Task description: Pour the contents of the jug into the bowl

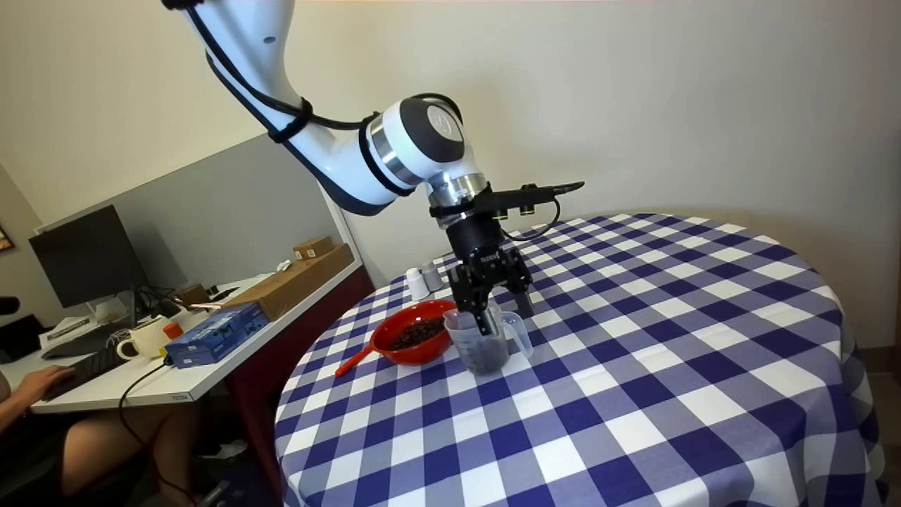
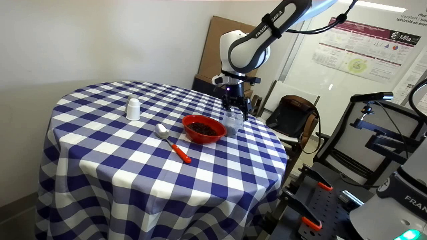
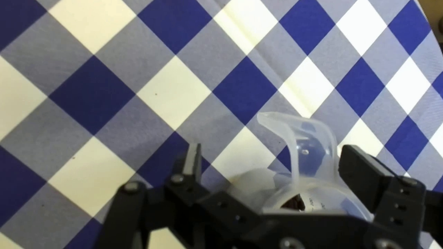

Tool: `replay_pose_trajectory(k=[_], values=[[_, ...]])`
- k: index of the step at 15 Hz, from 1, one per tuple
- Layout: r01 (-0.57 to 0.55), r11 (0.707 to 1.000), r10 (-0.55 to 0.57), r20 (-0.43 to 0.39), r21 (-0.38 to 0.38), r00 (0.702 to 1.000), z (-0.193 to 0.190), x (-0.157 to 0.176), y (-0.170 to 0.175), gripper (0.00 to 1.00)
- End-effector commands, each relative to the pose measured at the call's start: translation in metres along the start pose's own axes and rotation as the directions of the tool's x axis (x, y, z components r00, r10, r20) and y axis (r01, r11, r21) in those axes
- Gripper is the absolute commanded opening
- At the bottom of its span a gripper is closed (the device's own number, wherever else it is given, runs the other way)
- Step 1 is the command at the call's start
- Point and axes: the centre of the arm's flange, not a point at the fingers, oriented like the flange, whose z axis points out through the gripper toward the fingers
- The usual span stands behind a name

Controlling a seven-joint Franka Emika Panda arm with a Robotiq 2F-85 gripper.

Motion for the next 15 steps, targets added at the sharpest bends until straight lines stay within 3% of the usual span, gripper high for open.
replay_pose_trajectory(k=[1, 2, 3, 12, 15], values=[[0.024, 0.999, -0.026, -0.076, -0.021, 0.997, -0.001, -0.010, -0.008, 1.00], [0.027, 0.999, -0.029, -0.083, -0.023, 0.996, 0.000, -0.012, -0.009, 0.82], [0.029, 0.999, -0.031, -0.089, -0.023, 0.996, 0.001, -0.013, -0.010, 0.72], [0.144, 0.988, -0.147, -0.055, -0.047, 0.988, -0.014, 0.019, -0.026, 0.05], [0.159, 0.986, -0.161, -0.047, -0.055, 0.986, -0.020, 0.024, -0.029, 0.03]])
